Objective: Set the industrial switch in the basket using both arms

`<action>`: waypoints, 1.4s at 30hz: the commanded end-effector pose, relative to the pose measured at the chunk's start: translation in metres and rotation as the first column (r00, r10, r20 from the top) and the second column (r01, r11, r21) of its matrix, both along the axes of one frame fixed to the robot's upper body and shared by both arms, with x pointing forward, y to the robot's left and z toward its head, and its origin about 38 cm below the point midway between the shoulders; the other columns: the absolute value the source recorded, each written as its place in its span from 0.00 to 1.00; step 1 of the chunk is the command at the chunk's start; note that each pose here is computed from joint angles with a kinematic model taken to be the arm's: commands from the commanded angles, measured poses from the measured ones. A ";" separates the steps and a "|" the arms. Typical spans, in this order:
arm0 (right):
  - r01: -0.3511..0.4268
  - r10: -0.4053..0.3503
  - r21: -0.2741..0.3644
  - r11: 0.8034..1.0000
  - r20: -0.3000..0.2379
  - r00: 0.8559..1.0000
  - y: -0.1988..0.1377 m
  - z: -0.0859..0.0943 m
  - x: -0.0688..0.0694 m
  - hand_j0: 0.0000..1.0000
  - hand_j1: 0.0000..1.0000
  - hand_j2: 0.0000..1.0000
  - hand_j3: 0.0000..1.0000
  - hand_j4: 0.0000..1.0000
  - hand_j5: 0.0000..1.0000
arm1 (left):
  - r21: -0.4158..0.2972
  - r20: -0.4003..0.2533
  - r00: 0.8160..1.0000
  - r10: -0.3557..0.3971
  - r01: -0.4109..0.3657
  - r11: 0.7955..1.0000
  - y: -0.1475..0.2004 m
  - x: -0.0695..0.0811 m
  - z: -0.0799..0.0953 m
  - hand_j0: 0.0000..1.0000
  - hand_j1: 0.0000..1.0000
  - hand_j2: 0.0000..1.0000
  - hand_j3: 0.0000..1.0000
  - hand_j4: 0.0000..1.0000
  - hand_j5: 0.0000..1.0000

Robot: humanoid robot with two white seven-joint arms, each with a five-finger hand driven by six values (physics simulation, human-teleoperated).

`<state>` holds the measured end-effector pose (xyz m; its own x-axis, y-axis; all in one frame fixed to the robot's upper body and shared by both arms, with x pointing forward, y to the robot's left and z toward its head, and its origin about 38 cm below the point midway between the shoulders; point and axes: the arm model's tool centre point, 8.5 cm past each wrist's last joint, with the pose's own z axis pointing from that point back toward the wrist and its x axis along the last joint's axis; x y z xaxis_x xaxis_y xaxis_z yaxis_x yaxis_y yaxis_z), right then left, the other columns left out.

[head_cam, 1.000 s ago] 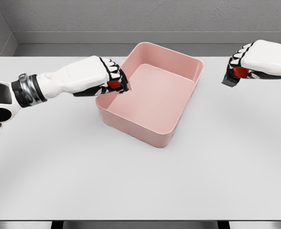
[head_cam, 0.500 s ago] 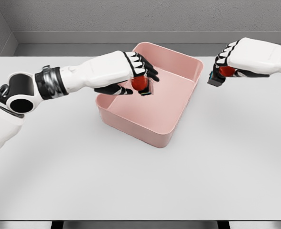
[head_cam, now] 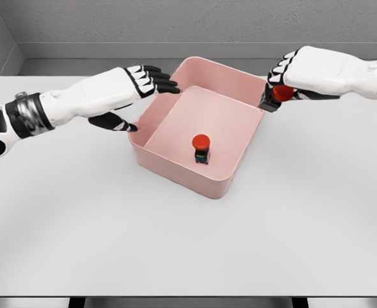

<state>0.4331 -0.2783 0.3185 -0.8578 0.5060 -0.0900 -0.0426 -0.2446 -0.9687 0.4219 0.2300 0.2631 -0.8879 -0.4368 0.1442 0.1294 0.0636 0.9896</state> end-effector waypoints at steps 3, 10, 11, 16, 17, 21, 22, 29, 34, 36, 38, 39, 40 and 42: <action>-0.033 0.033 0.008 0.999 -0.008 0.999 0.019 -0.002 0.003 0.45 0.45 0.45 0.45 0.45 0.45 | 0.015 0.004 0.996 0.086 -0.086 0.996 0.049 -0.001 0.019 1.00 1.00 1.00 1.00 1.00 1.00; -0.059 0.059 0.017 0.998 -0.026 0.998 0.050 -0.009 0.016 0.45 0.45 0.45 0.45 0.45 0.45 | -0.016 -0.080 0.976 0.202 -0.204 0.979 0.102 -0.003 0.008 1.00 1.00 1.00 1.00 1.00 1.00; -0.059 0.060 0.019 0.998 -0.031 0.998 0.053 -0.010 0.019 0.46 0.46 0.46 0.46 0.46 0.46 | -0.011 -0.087 0.971 0.221 -0.223 0.975 0.110 -0.001 0.007 1.00 1.00 1.00 1.00 1.00 1.00; -0.076 0.077 0.029 0.997 -0.068 0.995 0.084 -0.018 0.036 0.46 0.46 0.46 0.46 0.46 0.46 | 0.005 -0.087 0.968 0.234 -0.235 0.972 0.115 -0.001 0.006 1.00 1.00 1.00 1.00 1.00 1.00; -0.082 0.084 0.029 0.996 -0.074 0.994 0.091 -0.020 0.039 0.47 0.47 0.47 0.47 0.47 0.47 | 0.007 -0.090 0.967 0.240 -0.240 0.971 0.116 0.000 0.005 1.00 1.00 1.00 1.00 1.00 1.00; -0.101 0.102 0.016 0.995 -0.071 0.992 0.122 -0.023 0.047 0.75 0.75 0.75 0.75 0.75 0.75 | 0.007 -0.106 0.964 0.242 -0.243 0.970 0.118 -0.002 -0.001 1.00 1.00 1.00 1.00 1.00 1.00; -0.075 0.076 0.017 0.997 -0.078 0.994 0.120 -0.024 0.050 0.99 0.99 0.99 0.99 0.99 0.99 | 0.006 -0.105 0.964 0.244 -0.244 0.970 0.118 -0.002 0.000 1.00 1.00 1.00 1.00 1.00 1.00; -0.064 0.065 0.021 0.998 -0.074 0.995 0.117 -0.022 0.052 1.00 1.00 1.00 1.00 1.00 1.00 | 0.001 -0.106 0.965 0.239 -0.241 0.971 0.117 -0.003 -0.001 1.00 1.00 1.00 1.00 1.00 1.00; 0.043 -0.042 0.012 0.999 -0.063 0.997 0.056 -0.016 0.056 1.00 1.00 1.00 1.00 1.00 1.00 | 0.001 -0.106 0.965 0.239 -0.240 0.971 0.117 -0.003 0.000 1.00 1.00 1.00 1.00 1.00 1.00; 0.082 -0.081 0.018 0.996 -0.035 0.996 0.016 -0.007 0.049 1.00 1.00 1.00 1.00 1.00 1.00 | 0.001 -0.106 0.965 0.240 -0.241 0.970 0.117 -0.003 0.000 1.00 1.00 1.00 1.00 1.00 1.00; 0.157 -0.157 0.024 0.987 -0.011 0.988 -0.032 0.002 0.041 1.00 1.00 1.00 1.00 1.00 1.00 | 0.001 -0.107 0.965 0.241 -0.242 0.970 0.118 -0.003 0.000 1.00 1.00 1.00 1.00 1.00 1.00; 0.213 -0.213 0.043 0.976 -0.018 0.977 -0.059 0.001 0.035 1.00 1.00 1.00 1.00 1.00 1.00 | 0.001 -0.107 0.965 0.241 -0.242 0.970 0.118 -0.003 0.000 1.00 1.00 1.00 1.00 1.00 1.00; 0.255 -0.254 0.063 0.965 -0.032 0.967 -0.082 -0.001 0.027 1.00 1.00 1.00 1.00 1.00 1.00 | 0.003 -0.108 0.964 0.243 -0.244 0.970 0.119 -0.003 0.000 1.00 1.00 1.00 1.00 1.00 1.00; 0.316 -0.309 0.100 0.944 -0.075 0.948 -0.114 -0.006 0.015 1.00 1.00 1.00 1.00 1.00 1.00 | 0.007 -0.105 0.963 0.247 -0.248 0.969 0.121 -0.003 0.001 1.00 1.00 1.00 1.00 1.00 1.00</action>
<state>0.4505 -0.3555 0.2597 -0.7026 0.7080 0.0708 -0.2453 -0.1476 -0.9581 0.4188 0.3491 0.2627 -0.7350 -0.6379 0.2298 0.2105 0.1076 0.9717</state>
